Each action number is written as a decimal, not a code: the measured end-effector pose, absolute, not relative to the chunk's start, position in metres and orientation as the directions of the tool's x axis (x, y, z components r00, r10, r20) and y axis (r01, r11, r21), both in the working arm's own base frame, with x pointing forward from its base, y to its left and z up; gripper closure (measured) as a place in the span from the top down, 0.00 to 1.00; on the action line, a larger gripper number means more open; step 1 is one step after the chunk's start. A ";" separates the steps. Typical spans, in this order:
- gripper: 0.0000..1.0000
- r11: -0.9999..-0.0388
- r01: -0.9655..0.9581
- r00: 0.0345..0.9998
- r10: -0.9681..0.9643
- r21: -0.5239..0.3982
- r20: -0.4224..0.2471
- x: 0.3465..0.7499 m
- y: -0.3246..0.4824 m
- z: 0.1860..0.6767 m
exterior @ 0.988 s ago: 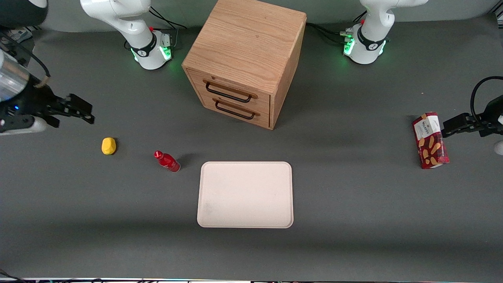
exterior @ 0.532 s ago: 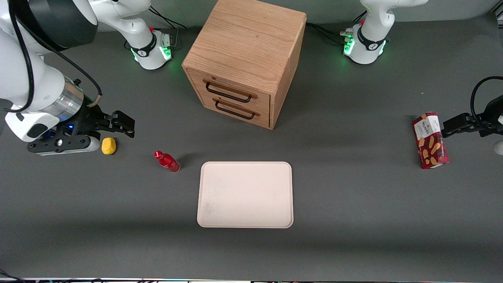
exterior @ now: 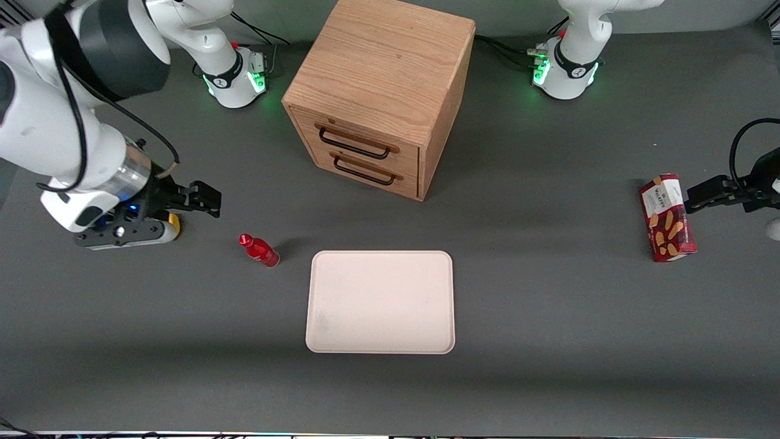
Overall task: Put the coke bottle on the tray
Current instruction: 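Move the open right gripper over the red Coca-Cola bottle, then lower the right gripper and close it around the bottle's neck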
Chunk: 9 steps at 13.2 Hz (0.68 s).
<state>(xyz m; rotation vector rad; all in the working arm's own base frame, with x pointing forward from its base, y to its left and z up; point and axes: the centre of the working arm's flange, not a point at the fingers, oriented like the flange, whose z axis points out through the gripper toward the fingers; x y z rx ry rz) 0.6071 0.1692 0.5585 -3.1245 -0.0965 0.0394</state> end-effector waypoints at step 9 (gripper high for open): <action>1.00 -0.996 0.089 0.995 0.088 -0.015 0.042 0.588 0.178 0.405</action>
